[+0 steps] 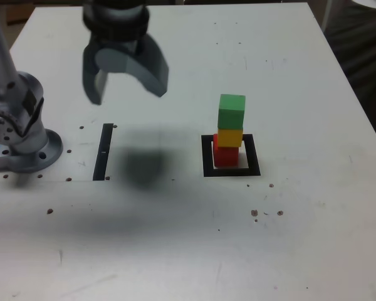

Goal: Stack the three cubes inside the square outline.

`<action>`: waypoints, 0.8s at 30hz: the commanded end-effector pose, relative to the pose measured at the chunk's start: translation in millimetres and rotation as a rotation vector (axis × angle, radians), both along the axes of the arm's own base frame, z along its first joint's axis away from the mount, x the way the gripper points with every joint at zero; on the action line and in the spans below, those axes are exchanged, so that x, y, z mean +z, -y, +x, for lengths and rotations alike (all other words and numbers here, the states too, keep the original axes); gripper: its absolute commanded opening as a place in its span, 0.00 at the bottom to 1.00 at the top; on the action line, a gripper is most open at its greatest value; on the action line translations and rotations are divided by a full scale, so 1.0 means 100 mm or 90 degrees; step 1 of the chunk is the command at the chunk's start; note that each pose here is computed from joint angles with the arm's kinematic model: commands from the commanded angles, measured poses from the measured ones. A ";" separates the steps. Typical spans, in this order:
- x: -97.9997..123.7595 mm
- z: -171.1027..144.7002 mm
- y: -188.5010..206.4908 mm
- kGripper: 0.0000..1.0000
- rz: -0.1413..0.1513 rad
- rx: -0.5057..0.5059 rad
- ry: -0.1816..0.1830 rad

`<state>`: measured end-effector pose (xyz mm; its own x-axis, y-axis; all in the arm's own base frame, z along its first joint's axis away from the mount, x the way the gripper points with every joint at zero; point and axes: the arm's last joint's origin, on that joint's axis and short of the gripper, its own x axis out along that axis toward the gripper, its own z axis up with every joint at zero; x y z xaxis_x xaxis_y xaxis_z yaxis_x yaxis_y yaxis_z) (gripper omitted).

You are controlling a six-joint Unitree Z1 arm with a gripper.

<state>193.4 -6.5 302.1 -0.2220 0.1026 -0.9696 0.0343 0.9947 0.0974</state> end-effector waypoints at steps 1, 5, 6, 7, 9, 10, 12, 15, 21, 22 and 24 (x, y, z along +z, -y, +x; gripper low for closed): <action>-0.07 -0.09 0.00 0.99 -0.007 0.004 -0.003; -0.23 -0.18 0.01 0.99 -0.024 0.011 -0.011; -0.28 -0.20 0.02 0.99 -0.030 0.013 -0.012; -0.32 -0.21 0.02 0.99 -0.034 0.014 -0.014; -0.39 -0.24 0.02 0.99 -0.040 0.016 -0.017; -0.42 -0.25 0.02 0.99 -0.042 0.017 -0.019; -0.49 -0.28 0.03 0.99 -0.047 0.019 -0.022; -0.57 -0.32 0.03 0.99 -0.053 0.022 -0.024; -0.65 -0.37 0.03 0.99 -0.058 0.024 -0.029; -0.65 -0.37 0.03 0.99 -0.059 0.024 -0.030; -0.66 -0.38 0.03 0.99 -0.060 0.025 -0.035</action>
